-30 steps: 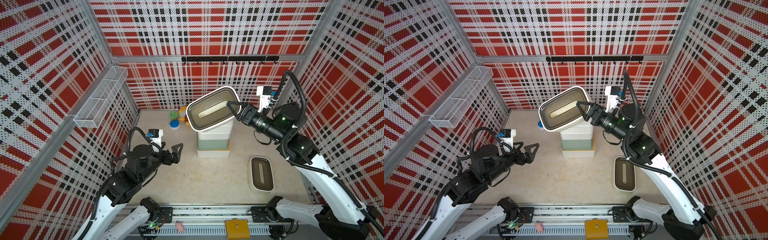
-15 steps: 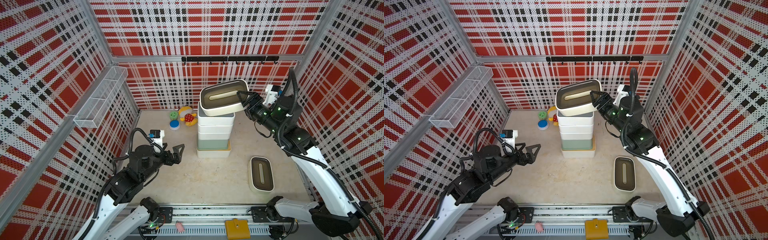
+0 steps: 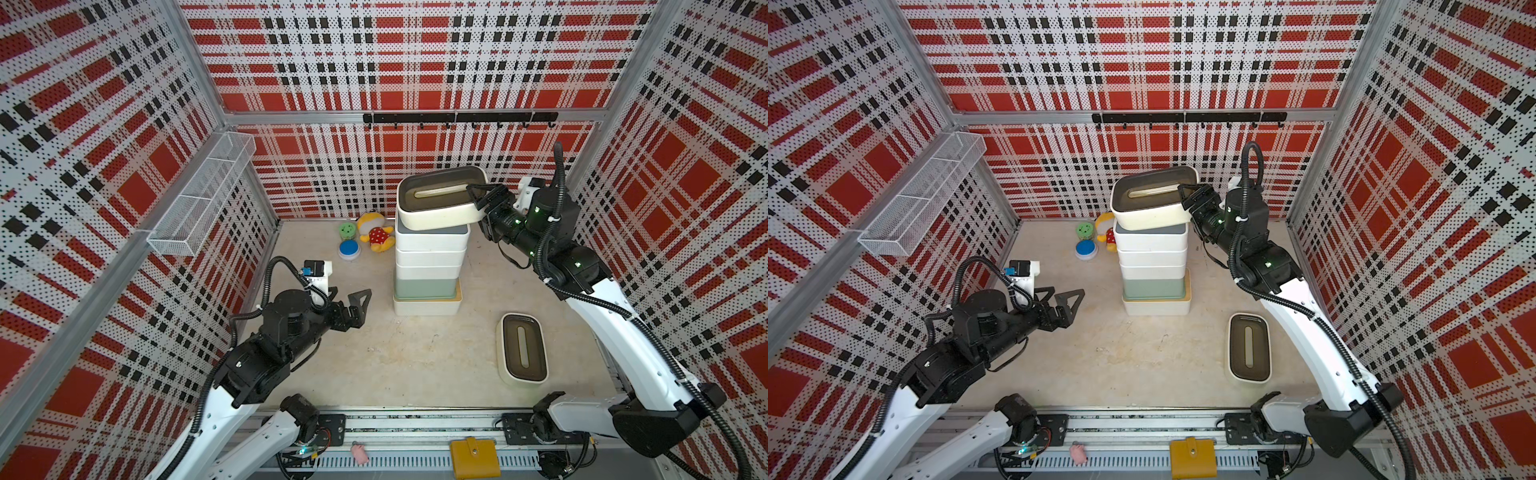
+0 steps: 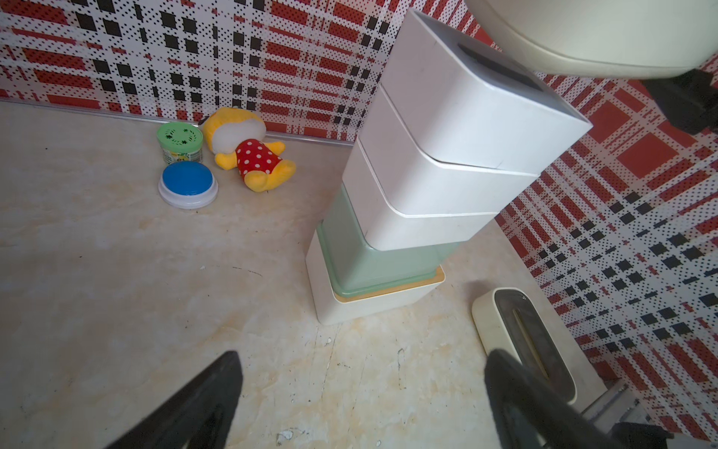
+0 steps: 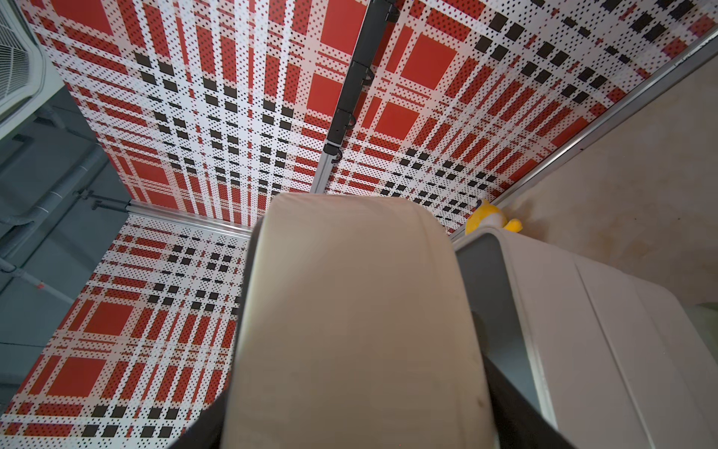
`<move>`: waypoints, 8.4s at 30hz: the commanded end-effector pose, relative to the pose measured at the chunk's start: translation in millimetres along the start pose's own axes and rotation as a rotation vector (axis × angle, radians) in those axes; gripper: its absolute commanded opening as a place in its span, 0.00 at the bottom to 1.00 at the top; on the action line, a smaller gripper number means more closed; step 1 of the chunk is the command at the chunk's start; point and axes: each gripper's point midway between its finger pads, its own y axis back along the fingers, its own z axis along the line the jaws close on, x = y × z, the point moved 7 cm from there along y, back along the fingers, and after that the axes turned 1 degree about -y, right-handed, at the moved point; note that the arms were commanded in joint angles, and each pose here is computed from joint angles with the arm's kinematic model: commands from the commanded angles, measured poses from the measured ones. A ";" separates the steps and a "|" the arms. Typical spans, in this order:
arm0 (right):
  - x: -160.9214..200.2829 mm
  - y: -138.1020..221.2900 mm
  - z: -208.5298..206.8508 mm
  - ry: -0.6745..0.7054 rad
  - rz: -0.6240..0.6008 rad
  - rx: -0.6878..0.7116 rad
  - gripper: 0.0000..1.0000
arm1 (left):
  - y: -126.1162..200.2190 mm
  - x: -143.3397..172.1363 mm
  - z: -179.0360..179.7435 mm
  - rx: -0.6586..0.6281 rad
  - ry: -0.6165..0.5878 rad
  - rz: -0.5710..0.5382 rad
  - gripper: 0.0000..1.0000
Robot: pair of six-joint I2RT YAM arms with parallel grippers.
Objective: Stack the tissue boxes
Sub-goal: Place the tissue box at the tissue box, then adjust the tissue box on the tissue box, then pick up the tissue box from the center of the board.
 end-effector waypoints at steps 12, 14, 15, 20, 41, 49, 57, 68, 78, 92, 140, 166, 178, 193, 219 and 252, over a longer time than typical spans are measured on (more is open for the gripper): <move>-6.7 -10.9 21.1 -0.065 -0.021 -0.126 0.51 | 3.2 4.2 2.1 0.016 0.012 -0.021 1.00; -6.2 -12.0 20.2 -0.068 -0.018 -0.128 0.52 | 3.5 4.5 2.4 0.016 0.011 -0.022 1.00; -5.7 -12.5 19.5 -0.068 -0.016 -0.126 0.54 | 3.7 4.4 2.4 0.015 0.012 -0.023 1.00; -4.9 -10.3 16.5 -0.064 -0.021 -0.130 0.68 | 6.1 0.3 -1.7 0.046 0.005 -0.038 0.99; -0.3 -11.8 9.0 -0.026 0.019 -0.122 0.94 | 25.0 -53.8 -39.7 0.270 -0.048 -0.216 1.00; -0.2 -9.7 3.3 -0.004 0.033 -0.097 1.00 | 21.9 -69.0 -47.3 0.282 -0.061 -0.233 0.99; -2.8 -6.4 -3.1 0.020 0.036 -0.061 1.00 | 15.2 -74.2 -51.0 0.290 -0.062 -0.231 0.99; -1.4 -7.3 -11.0 0.056 0.055 -0.006 1.00 | 10.7 -74.9 -50.6 0.279 -0.062 -0.226 0.99; -0.7 -10.3 -16.2 0.088 0.059 0.025 1.00 | 6.9 -79.1 -51.4 0.267 -0.061 -0.222 0.99; -12.5 -1.2 -19.6 0.145 0.018 0.046 1.00 | -1.8 -93.4 -58.1 0.276 -0.014 -0.199 0.99; -46.5 -10.1 5.9 0.383 0.262 -0.170 1.00 | -137.2 -187.5 -70.5 0.266 0.133 0.043 0.99; -31.3 -19.5 13.8 0.381 0.317 -0.221 1.00 | -140.6 -184.0 -77.0 0.329 0.090 0.095 1.00; -26.0 -20.0 14.0 0.376 0.331 -0.225 1.00 | -135.2 -181.8 -81.6 0.351 0.079 0.104 0.99; -25.1 -17.5 14.8 0.370 0.324 -0.243 1.00 | -121.9 -189.1 -93.4 0.396 0.063 0.078 0.99; -66.5 72.7 -60.0 0.439 0.097 0.323 1.00 | -60.8 -170.9 -51.8 0.261 0.025 -0.002 0.99; 70.2 137.0 -319.5 0.330 0.424 0.970 0.94 | -52.6 -67.0 12.3 0.188 0.176 0.104 0.99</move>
